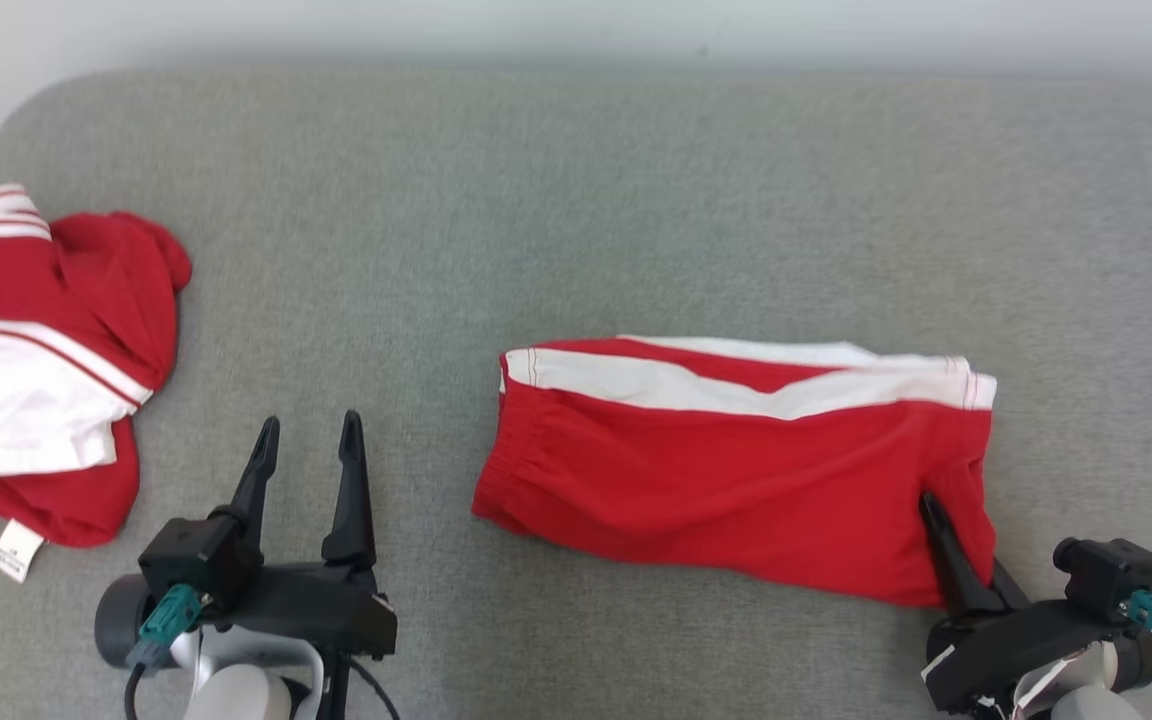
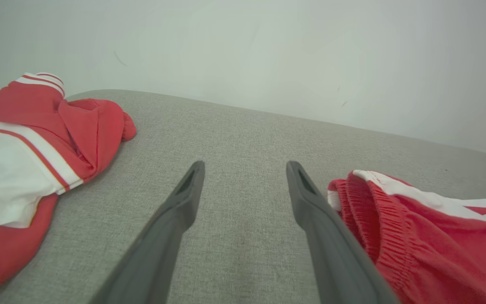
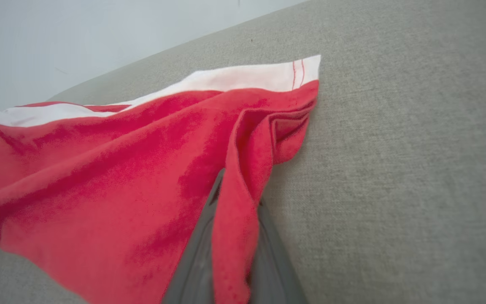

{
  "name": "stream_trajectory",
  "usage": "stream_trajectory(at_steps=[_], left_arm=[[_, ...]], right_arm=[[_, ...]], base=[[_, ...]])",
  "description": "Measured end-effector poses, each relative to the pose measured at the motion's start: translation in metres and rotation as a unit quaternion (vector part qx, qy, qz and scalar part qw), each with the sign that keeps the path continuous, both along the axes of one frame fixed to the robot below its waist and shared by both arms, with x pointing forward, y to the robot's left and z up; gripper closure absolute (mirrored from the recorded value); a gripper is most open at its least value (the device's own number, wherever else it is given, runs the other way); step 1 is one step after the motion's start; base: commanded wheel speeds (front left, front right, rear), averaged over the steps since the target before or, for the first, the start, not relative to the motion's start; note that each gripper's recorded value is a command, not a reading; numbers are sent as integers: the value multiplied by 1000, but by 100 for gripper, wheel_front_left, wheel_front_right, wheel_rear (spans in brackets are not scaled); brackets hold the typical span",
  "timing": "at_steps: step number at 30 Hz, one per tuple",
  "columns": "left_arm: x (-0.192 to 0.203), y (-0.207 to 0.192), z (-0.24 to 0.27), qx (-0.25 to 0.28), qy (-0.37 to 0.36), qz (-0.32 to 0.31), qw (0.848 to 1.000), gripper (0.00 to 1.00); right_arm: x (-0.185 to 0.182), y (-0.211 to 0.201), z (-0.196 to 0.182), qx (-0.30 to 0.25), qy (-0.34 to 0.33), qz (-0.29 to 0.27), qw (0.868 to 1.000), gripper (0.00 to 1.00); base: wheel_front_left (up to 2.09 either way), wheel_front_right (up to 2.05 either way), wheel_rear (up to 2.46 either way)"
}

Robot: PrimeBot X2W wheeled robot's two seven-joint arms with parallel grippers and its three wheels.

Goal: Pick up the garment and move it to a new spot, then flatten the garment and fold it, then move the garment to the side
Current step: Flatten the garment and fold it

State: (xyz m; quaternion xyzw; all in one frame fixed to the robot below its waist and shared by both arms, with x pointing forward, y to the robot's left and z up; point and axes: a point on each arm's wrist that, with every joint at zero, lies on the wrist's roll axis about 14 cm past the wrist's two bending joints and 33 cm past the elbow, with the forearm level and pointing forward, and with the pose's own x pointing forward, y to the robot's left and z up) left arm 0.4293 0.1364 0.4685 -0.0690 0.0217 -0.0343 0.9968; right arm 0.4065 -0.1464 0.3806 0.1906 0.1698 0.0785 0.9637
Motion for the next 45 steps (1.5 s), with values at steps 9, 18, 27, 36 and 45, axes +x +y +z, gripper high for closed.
stream_trajectory(at_steps=[9,18,27,36,45], left_arm=[[-10,-13,21,-1,-19,-21,1000,0],[-10,-20,25,-6,-22,-30,999,0],[-11,-16,24,-9,-21,-23,999,0],[-10,-13,25,-11,-22,-17,1000,0],[-11,-9,21,-14,-16,-10,1000,0]], right_arm=[[-7,-33,34,-18,-46,-55,997,100],[7,-19,48,-25,-73,-36,996,100],[27,69,107,-5,-162,78,984,100],[22,148,102,12,-139,186,973,100],[17,190,75,32,-93,243,965,61]], base=[[0,0,0],[0,0,0],[0,0,0],[0,0,0],[0,0,0]])
